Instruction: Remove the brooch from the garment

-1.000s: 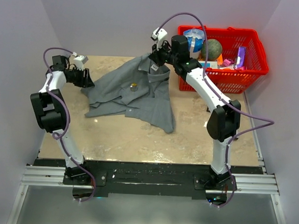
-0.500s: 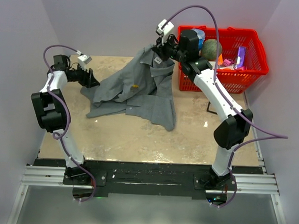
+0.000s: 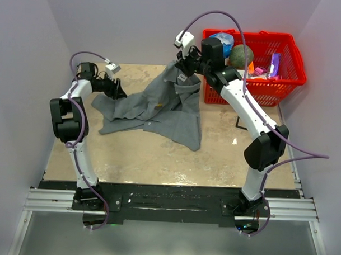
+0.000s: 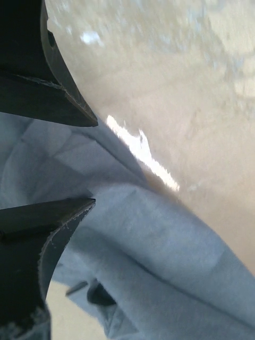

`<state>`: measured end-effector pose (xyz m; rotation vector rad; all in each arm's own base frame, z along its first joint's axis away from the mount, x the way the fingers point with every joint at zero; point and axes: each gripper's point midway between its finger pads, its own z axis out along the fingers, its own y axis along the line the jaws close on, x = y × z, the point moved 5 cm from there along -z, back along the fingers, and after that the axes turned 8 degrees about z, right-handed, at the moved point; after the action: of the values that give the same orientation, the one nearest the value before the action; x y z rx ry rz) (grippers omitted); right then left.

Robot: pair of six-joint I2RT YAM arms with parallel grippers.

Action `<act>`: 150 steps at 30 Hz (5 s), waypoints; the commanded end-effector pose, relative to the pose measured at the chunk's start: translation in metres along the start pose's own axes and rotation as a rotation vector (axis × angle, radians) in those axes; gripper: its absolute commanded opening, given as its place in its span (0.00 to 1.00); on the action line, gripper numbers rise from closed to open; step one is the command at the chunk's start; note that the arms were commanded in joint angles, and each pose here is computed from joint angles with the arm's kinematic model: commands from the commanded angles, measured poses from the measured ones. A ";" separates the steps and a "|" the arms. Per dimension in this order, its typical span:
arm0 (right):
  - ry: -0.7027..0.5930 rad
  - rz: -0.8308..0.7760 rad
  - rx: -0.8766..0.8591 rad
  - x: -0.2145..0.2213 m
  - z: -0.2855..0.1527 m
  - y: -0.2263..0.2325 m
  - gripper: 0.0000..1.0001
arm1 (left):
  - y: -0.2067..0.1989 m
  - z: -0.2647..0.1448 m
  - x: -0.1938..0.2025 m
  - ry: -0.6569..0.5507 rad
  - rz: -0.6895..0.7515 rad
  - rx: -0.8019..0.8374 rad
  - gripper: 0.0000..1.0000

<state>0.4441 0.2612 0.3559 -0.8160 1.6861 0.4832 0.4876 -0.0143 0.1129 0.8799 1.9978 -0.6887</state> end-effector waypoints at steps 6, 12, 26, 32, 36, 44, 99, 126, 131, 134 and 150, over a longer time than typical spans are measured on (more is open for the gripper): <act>-0.008 -0.028 0.085 -0.006 -0.056 -0.003 0.00 | 0.096 -0.100 0.008 0.111 -0.070 -0.660 0.64; 0.014 0.002 0.074 0.005 -0.046 -0.004 0.00 | 0.104 -0.091 0.051 0.256 -0.246 -0.682 0.70; 0.033 0.046 0.063 0.016 -0.028 -0.015 0.00 | 0.091 -0.069 0.068 0.211 -0.406 -0.429 0.59; 0.054 0.062 0.076 0.030 -0.010 -0.023 0.00 | 0.080 -0.068 0.060 0.197 -0.387 -0.348 0.00; 0.035 0.088 0.101 0.027 0.000 -0.036 0.00 | 0.080 -0.094 0.012 0.108 -0.316 -0.377 0.00; -0.123 0.064 0.200 -0.023 0.003 -0.067 0.00 | 0.048 -0.201 -0.155 -0.283 0.026 -0.588 0.00; -0.606 0.071 0.058 -0.169 -0.188 0.062 0.00 | -0.165 -0.520 -0.409 -1.290 0.829 -1.553 0.00; -0.176 0.283 0.278 -0.007 -0.096 -0.024 0.00 | 0.031 -0.118 -0.144 -0.281 0.002 -0.494 0.69; -0.140 0.307 0.251 0.007 -0.083 -0.022 0.00 | -0.076 -0.108 -0.003 0.045 -0.190 -0.099 0.69; -0.100 0.317 0.215 0.016 -0.072 -0.020 0.00 | -0.124 -0.108 0.050 0.172 -0.236 0.021 0.69; -0.075 0.381 0.180 0.018 -0.057 -0.019 0.00 | -0.181 -0.104 0.165 0.527 -0.451 0.201 0.63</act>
<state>0.4179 0.2015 0.3194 -0.3516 1.8908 0.5719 0.2513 0.0018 0.0655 0.7117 2.5897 -0.9250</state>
